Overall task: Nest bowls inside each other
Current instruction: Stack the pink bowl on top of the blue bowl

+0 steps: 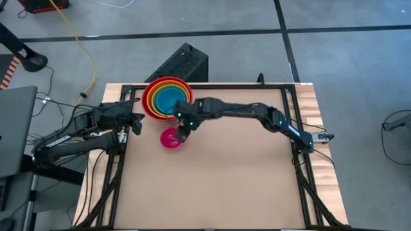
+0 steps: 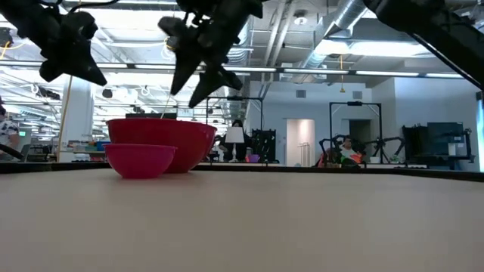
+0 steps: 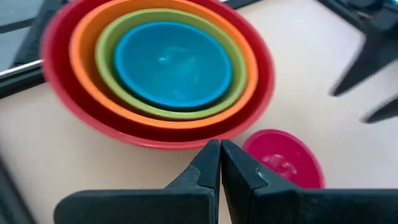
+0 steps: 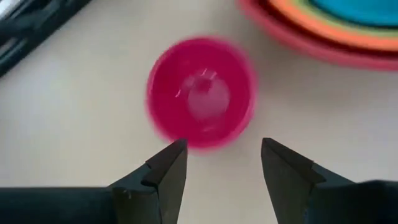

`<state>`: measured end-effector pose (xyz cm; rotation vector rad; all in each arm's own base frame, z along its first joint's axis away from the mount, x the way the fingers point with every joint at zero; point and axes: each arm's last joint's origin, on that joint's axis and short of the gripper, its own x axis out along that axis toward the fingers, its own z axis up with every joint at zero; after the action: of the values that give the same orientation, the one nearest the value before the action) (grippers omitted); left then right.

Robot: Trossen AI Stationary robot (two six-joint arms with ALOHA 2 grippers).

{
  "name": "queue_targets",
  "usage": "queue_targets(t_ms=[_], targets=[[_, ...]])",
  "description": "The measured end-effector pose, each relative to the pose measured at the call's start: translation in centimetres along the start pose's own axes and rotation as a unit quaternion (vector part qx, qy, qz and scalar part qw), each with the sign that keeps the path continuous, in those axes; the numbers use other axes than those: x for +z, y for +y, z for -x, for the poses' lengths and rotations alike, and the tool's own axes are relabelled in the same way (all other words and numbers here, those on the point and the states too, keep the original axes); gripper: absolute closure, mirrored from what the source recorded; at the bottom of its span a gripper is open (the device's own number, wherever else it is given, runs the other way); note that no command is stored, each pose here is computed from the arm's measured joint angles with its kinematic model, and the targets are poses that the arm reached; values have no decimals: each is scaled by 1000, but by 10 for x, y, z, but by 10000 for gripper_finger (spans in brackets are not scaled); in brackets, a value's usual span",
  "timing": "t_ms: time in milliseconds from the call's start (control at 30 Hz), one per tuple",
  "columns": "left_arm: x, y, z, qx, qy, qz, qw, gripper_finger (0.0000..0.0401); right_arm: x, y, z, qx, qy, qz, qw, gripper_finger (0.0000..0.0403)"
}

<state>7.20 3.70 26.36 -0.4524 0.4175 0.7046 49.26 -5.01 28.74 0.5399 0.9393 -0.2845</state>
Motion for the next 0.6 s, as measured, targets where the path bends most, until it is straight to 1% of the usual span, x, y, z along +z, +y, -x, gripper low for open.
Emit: queue_targets(t_ms=[100, 200, 267, 300, 367, 467, 533, 600], targets=[[2, -3, 0, -31, 0, -8, 999, 401, -6, 7, -6, -36, -14, -26, 999, 196], [2, -4, 0, -54, 2, -16, 998, 401, -6, 10, -20, -35, -33, -54, 997, 196], [2, -5, 0, -61, 6, -19, 998, 401, -10, 7, -36, -44, -21, -64, 997, 196], [2, -5, 0, -65, 7, -19, 998, 401, -9, 7, -41, -40, -27, -70, 996, 196], [1, -5, 0, -69, 11, -20, 997, 401, -12, 2, -52, -50, -15, -78, 996, 196], [1, -5, 0, -77, 14, -24, 997, 401, -13, -1, -70, -52, -13, -81, 995, 196], [1, -5, 0, -77, 16, -25, 997, 401, -19, -5, -83, -64, 3, -82, 995, 196], [1, -5, 0, -77, 16, -25, 997, 401, -20, -6, -89, -64, 3, -89, 994, 196]])
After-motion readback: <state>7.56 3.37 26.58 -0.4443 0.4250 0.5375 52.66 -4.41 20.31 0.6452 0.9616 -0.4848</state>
